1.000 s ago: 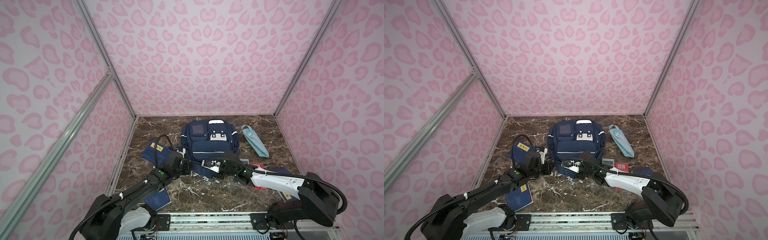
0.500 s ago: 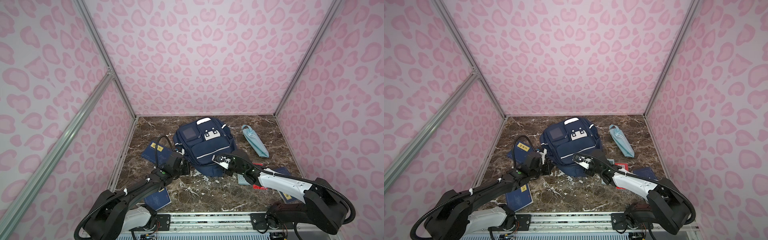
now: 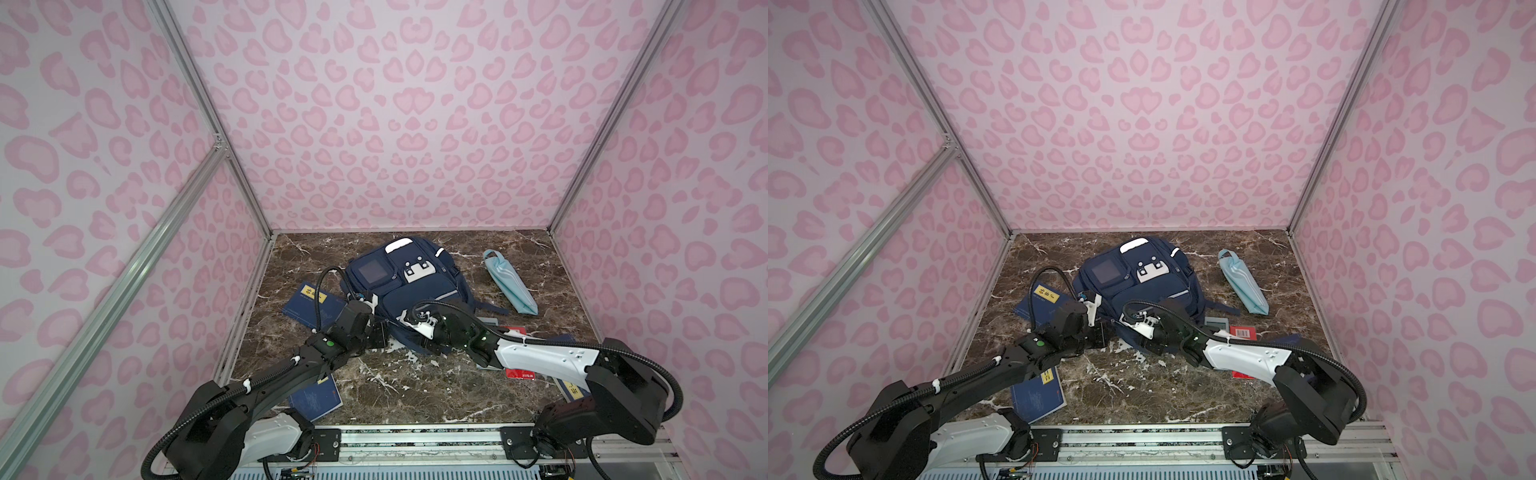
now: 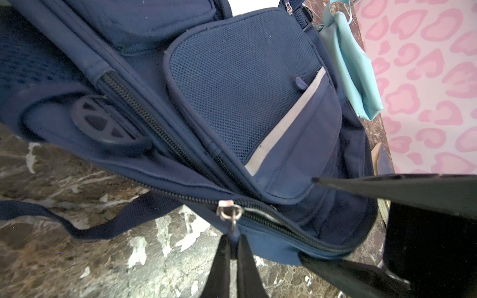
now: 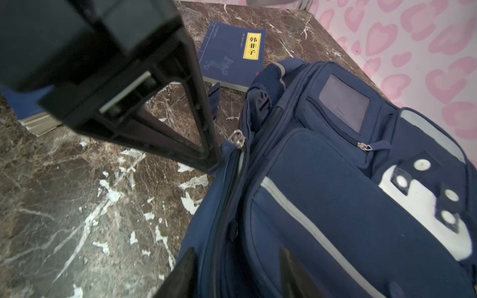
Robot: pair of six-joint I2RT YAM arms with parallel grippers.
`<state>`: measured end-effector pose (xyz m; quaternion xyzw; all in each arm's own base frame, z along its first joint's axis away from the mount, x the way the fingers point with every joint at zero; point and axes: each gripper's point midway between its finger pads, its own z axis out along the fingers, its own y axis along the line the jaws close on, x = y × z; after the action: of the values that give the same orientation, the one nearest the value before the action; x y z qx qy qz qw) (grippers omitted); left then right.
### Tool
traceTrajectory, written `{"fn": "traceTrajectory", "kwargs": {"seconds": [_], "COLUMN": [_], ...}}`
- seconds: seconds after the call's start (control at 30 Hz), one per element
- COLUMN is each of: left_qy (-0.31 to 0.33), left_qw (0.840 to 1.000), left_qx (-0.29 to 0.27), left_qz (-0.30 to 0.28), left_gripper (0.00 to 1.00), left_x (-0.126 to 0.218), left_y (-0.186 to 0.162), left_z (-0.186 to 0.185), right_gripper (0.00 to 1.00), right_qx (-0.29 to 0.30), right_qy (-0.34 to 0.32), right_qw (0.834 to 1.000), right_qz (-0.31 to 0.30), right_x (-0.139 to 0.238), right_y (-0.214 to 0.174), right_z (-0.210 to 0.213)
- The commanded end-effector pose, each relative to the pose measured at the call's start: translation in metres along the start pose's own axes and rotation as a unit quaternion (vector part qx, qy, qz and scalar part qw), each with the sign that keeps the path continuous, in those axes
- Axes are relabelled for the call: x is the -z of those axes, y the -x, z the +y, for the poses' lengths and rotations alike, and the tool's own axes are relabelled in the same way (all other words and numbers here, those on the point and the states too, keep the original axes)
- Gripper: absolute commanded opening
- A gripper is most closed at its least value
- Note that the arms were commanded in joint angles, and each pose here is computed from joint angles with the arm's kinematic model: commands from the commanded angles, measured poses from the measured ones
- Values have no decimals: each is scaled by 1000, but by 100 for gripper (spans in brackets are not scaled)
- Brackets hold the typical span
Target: Pack the student bag
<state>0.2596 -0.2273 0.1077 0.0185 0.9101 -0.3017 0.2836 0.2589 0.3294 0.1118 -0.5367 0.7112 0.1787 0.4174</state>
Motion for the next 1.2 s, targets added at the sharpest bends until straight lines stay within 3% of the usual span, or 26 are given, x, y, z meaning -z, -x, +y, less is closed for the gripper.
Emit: {"fn": "traceTrajectory", "kwargs": {"seconds": [0.0,0.1,0.17,0.37,0.63,0.83,0.87,0.9,0.93,0.97,1.07,1.13,1.17], "left_qy": [-12,97,128,153,167,170,167,166,161,159,154,150,145], "left_qw": [1000,995,990,986,982,981,981,982,982,983,982,983,983], "left_qx": [-7,9,16,27,23,28,27,25,24,22,26,41,53], "left_qz": [-13,-36,-50,-68,-83,-91,-92,-93,-94,-94,-102,-101,-99], "left_gripper": [3,3,3,3,4,27,29,33,43,57,82,92,96], "left_x": [-1,0,-2,-10,-18,-15,-14,-12,-9,-5,15,32,41], "left_y": [9,14,20,59,100,110,110,110,111,110,106,98,93], "left_z": [-7,37,57,80,85,90,89,87,85,83,78,77,78], "right_gripper": [17,6,0,0,0,0,2,12,28,37,56,65,77], "right_qx": [-13,-6,-4,6,-7,-25,-27,-30,-36,-45,-48,-49,-53], "right_qy": [-10,-7,-13,-44,-53,-36,-33,-29,-27,-37,-68,-108,-125], "right_qw": [1000,999,999,997,997,999,999,999,999,998,997,993,990], "right_qz": [19,35,40,66,52,25,19,14,12,10,1,-19,-34], "right_x": [-9,-9,-7,-6,-21,-31,-34,-36,-38,-40,-38,-28,-22], "right_y": [-5,-15,-20,-29,-15,1,6,10,14,19,30,40,46], "right_z": [-5,-2,-3,-18,-28,-25,-24,-22,-21,-23,-27,-33,-36]}}
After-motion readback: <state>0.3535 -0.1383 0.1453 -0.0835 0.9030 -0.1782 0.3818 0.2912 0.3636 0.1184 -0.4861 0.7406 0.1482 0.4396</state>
